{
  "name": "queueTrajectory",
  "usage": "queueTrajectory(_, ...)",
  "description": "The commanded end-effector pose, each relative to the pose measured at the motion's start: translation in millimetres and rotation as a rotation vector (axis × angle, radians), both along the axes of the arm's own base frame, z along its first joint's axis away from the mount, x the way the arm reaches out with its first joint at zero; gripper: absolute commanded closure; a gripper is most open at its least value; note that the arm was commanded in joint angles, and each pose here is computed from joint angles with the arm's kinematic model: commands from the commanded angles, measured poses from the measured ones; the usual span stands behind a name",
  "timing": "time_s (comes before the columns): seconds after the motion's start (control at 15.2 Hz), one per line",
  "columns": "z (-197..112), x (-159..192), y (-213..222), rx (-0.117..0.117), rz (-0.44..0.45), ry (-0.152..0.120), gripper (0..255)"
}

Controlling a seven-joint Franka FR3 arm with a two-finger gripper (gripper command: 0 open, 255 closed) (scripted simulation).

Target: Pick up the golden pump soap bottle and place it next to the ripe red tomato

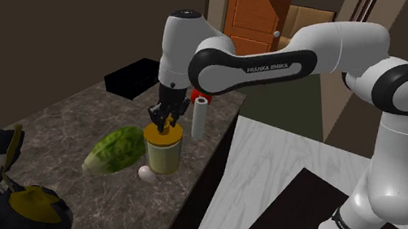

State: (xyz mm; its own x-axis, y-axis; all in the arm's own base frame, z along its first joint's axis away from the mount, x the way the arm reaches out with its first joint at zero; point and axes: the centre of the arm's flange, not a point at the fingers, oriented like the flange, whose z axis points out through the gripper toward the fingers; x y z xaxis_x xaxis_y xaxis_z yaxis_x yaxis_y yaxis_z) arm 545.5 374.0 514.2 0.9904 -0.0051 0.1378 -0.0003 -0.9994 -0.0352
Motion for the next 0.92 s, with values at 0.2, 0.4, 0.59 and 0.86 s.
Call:
queueTrajectory(0.2,28,0,0,0.0,0.0,0.0,255)
queueTrajectory(0.4,44,0,0,0.0,0.0,0.0,255)
queueTrajectory(0.59,60,0,0,0.0,0.0,0.0,255)
queueTrajectory(0.86,81,0,0,0.0,0.0,0.0,255)
